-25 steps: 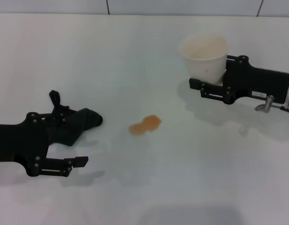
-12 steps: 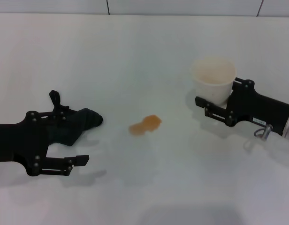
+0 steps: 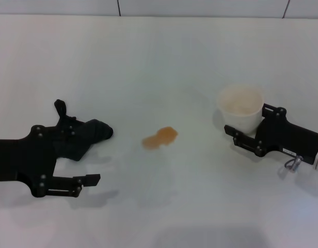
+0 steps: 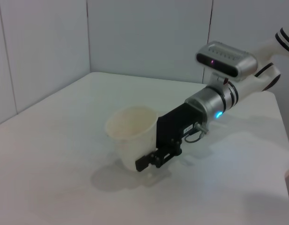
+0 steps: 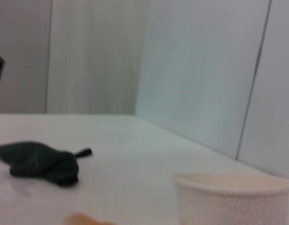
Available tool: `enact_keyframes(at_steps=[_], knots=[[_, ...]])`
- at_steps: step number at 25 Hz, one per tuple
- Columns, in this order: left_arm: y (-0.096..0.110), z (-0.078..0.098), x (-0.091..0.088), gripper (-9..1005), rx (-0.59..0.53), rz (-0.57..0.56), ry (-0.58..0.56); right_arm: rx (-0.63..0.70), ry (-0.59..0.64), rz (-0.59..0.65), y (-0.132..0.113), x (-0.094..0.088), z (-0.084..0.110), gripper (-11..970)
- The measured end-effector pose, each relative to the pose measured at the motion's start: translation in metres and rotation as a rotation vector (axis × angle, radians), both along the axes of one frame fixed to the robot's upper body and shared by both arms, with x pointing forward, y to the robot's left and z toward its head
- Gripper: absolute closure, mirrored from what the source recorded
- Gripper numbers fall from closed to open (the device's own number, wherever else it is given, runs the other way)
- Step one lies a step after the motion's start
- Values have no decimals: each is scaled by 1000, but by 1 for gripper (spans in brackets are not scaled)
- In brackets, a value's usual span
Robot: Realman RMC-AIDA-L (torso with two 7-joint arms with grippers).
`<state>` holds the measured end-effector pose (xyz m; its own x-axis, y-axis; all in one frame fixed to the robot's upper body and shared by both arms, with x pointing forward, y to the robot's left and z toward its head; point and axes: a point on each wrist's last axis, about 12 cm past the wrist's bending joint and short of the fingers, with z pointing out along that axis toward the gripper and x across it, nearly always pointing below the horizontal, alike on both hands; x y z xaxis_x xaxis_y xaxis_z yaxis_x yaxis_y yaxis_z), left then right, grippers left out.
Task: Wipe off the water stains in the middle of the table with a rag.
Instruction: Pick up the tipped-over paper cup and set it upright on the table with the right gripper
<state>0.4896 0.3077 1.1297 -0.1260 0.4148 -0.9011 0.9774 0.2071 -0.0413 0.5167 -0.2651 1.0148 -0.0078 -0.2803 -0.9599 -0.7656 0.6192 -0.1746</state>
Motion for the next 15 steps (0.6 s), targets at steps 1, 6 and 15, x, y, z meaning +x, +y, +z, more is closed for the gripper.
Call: enact_keyframes(at_steps=[1, 6, 15], knots=[[-1, 0, 0, 197, -1, -1, 0, -7, 7, -5, 0, 0, -2, 337], [-1, 0, 0, 197, -2, -2, -1, -20, 30, -6, 1, -1, -5, 337], [-2, -1, -1, 204, -5, -3, 3, -58, 55, 4, 2, 0, -10, 331]])
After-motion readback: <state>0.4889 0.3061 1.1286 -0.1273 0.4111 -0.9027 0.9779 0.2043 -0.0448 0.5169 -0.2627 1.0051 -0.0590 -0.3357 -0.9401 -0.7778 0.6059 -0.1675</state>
